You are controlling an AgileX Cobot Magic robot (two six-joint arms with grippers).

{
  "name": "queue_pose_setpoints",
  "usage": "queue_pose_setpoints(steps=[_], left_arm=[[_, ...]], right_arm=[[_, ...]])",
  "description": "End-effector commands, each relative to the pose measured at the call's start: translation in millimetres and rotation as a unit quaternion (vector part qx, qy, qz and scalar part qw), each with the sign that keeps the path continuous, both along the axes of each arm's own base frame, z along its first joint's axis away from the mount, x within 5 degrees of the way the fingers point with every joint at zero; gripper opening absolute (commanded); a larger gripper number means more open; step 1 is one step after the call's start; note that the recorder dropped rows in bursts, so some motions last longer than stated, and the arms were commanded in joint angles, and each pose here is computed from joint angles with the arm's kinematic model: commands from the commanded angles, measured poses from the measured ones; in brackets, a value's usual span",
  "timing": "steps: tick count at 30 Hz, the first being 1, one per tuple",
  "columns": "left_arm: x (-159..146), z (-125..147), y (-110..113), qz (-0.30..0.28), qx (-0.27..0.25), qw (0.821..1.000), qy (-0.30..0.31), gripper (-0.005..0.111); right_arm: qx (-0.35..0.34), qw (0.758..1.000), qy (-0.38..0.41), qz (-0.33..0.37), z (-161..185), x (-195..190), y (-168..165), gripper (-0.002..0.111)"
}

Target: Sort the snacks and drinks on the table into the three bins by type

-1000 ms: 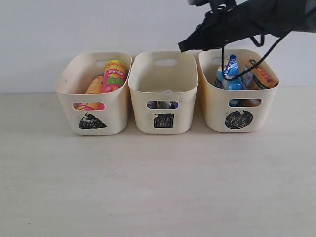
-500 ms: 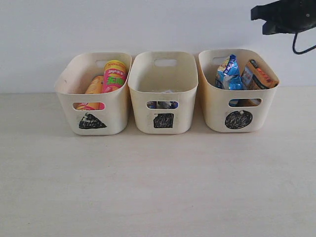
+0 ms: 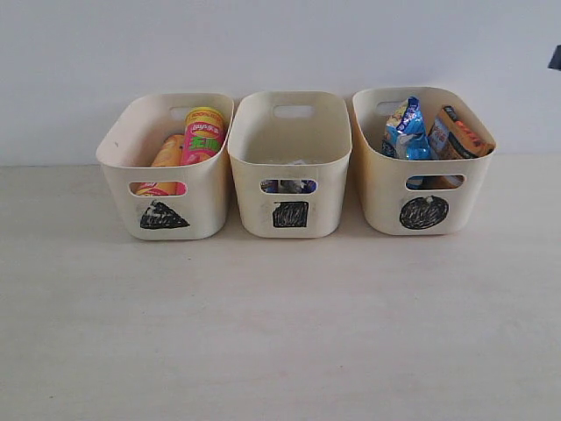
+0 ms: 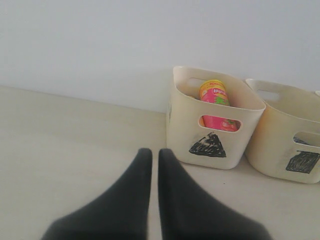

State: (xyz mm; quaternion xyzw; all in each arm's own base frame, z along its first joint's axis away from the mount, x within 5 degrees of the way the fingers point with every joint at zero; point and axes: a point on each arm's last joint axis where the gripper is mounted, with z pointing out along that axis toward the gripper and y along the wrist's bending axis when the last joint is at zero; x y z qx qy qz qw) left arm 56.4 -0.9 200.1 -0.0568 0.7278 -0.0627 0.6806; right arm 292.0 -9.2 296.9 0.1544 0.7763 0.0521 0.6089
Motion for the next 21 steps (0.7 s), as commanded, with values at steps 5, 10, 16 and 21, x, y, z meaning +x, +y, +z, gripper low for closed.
queue_pose_setpoints(steps=[5, 10, 16, 21], left_arm=[[0, -1, 0, 0.001, 0.002, 1.000, -0.002, 0.004], [0, -1, 0, 0.001, 0.002, 1.000, -0.002, 0.004], [0, -1, 0, 0.001, 0.002, 1.000, -0.002, 0.004], [0, -1, 0, 0.001, 0.002, 1.000, -0.002, 0.004]], right_arm=[[-0.017, 0.997, -0.072, -0.010, 0, -62, -3, 0.000], [-0.029, 0.995, -0.100, 0.004, 6, -102, -1, 0.000], [-0.023, 0.993, -0.113, 0.026, 15, -136, 4, 0.000], [-0.024, 0.988, -0.153, 0.024, 27, -152, 3, 0.000]])
